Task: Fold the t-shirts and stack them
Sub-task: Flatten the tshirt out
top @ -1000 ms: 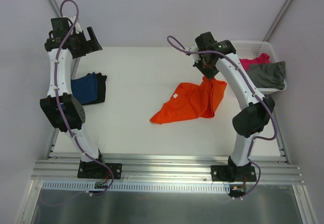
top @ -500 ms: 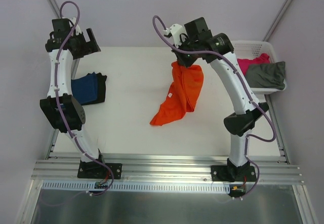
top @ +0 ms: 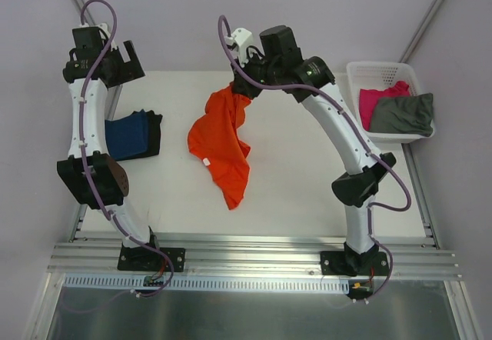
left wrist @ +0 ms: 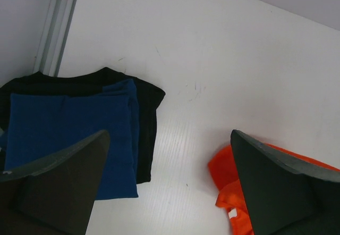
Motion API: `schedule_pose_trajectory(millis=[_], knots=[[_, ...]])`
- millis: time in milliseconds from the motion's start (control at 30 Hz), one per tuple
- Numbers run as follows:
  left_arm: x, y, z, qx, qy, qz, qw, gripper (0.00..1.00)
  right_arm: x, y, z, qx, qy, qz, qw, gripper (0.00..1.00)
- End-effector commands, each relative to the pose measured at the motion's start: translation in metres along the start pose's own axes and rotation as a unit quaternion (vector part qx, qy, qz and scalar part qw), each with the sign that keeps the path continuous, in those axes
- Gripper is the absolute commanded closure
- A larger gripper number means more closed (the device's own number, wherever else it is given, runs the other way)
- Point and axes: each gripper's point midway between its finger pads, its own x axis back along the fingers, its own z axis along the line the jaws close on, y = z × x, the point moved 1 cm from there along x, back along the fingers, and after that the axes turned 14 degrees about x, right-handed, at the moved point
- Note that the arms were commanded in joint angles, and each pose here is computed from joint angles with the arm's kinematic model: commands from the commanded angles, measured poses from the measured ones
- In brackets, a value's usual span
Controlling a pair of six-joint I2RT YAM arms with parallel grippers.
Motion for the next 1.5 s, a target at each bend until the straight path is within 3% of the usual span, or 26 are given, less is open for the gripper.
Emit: schedule_pose_trajectory(millis=[0,67,133,200,233,267,333,400,500,533,567,600,633,700,800,1200,1333,1467], knots=[[0.024,0.016,-0.005,-0.003,-0.001,-0.042,0.999,0.01,0.027,0.037,-0.065,0.013,-0.118,-0.078,0.990,0.99],[0.024,0.016,-0.006,-0.003,-0.002,-0.042,0.999,0.01,0.029,0.000,-0.113,0.023,-0.201,-0.014,0.979,0.99],[0.024,0.016,-0.007,-0.003,-0.006,-0.041,0.999,0.01,0.037,-0.067,-0.163,-0.011,-0.257,0.070,0.964,0.99],[0.023,0.016,-0.009,-0.002,-0.009,-0.039,0.999,0.01,0.069,-0.146,-0.198,-0.031,-0.324,0.209,0.922,0.99],[0.024,0.015,-0.010,-0.003,-0.011,-0.039,0.999,0.01,0.077,-0.185,-0.200,-0.036,-0.330,0.279,0.901,0.99],[0.023,0.015,-0.010,-0.003,-0.011,-0.038,0.999,0.01,0.096,-0.229,-0.196,-0.025,-0.325,0.385,0.864,0.99],[0.022,0.012,-0.010,-0.003,-0.013,-0.034,0.999,0.01,0.119,-0.290,-0.173,-0.029,-0.275,0.511,0.814,1.00],[0.020,0.010,-0.010,-0.001,-0.013,-0.030,0.999,0.01,0.142,-0.310,-0.140,-0.025,-0.217,0.561,0.798,0.99],[0.017,0.009,-0.010,0.003,-0.014,-0.026,1.000,0.01,0.136,-0.303,-0.090,-0.029,-0.121,0.552,0.824,0.95],[0.016,0.008,-0.011,0.004,-0.017,-0.024,1.000,0.01,0.132,-0.298,-0.081,-0.025,-0.103,0.550,0.828,0.76],[0.015,0.008,-0.012,0.003,-0.018,-0.024,1.000,0.01,0.131,-0.283,-0.070,-0.028,-0.075,0.537,0.840,0.21],[0.015,0.008,-0.012,0.001,-0.019,-0.024,1.000,0.01,0.120,-0.274,-0.063,-0.020,-0.061,0.530,0.845,0.10],[0.015,0.008,-0.013,0.000,-0.020,-0.024,1.000,0.01,0.114,-0.262,-0.060,-0.018,-0.059,0.512,0.857,0.06],[0.016,0.008,-0.013,-0.002,-0.019,-0.025,0.999,0.01,0.090,-0.230,-0.052,-0.006,-0.050,0.446,0.894,0.04],[0.020,0.009,-0.012,-0.004,-0.017,-0.029,0.999,0.01,0.061,-0.198,-0.049,0.021,-0.046,0.384,0.922,0.06],[0.036,-0.005,-0.006,-0.010,-0.009,-0.027,1.000,0.01,-0.067,-0.240,-0.055,0.091,0.009,0.351,0.932,0.11],[0.046,-0.009,-0.004,-0.016,-0.006,-0.031,0.999,0.01,-0.107,-0.214,-0.052,0.044,0.024,0.246,0.968,0.14],[0.051,-0.018,0.002,-0.020,0.001,-0.027,0.999,0.01,-0.130,-0.178,-0.050,0.033,0.025,0.164,0.986,0.16]])
